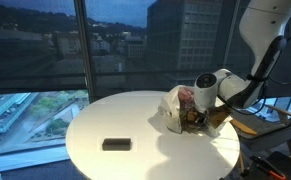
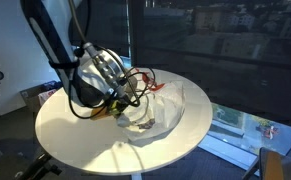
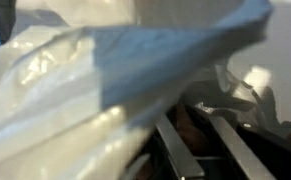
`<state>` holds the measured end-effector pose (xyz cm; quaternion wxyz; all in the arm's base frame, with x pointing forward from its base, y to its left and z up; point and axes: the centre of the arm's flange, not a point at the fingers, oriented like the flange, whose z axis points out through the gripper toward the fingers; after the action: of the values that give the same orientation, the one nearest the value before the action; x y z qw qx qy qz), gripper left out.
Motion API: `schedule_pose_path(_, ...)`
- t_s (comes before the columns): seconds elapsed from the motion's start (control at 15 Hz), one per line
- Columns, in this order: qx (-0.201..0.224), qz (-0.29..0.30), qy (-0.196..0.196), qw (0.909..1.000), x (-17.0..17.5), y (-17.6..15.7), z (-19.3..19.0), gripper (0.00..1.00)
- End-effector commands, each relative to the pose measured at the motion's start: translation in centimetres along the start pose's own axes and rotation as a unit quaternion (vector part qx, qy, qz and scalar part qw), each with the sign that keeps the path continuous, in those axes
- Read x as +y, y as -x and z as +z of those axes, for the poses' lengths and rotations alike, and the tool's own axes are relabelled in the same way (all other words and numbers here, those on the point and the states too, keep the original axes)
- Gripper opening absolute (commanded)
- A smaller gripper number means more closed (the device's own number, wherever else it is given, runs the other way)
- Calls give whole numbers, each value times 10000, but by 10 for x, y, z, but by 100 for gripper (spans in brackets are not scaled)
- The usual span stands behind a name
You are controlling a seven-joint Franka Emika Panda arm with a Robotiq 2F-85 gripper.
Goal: Take all the objects out of the carrier bag
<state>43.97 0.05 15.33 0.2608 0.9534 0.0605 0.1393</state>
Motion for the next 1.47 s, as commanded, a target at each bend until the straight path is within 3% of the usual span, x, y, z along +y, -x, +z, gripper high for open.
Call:
schedule_pose_path(0.0, -312, -21, -254, 9992, 8, 8, -62, 4)
schedule_pose_path(0.33, -1169, -488, -1240, 9842, 2, 32, -102, 4)
schedule_pose_path(0.53, -972, -949, -1909, 9722, -14, 48, -121, 4)
schedule_pose_path(0.73, -439, -1300, -2412, 9607, -25, 36, -140, 4)
schedule_pose_path(1.07, -496, -2055, -3243, 9220, -77, 35, -169, 4)
schedule_pose_path(1.4, -209, -2964, -3932, 8701, -134, 40, -200, 4)
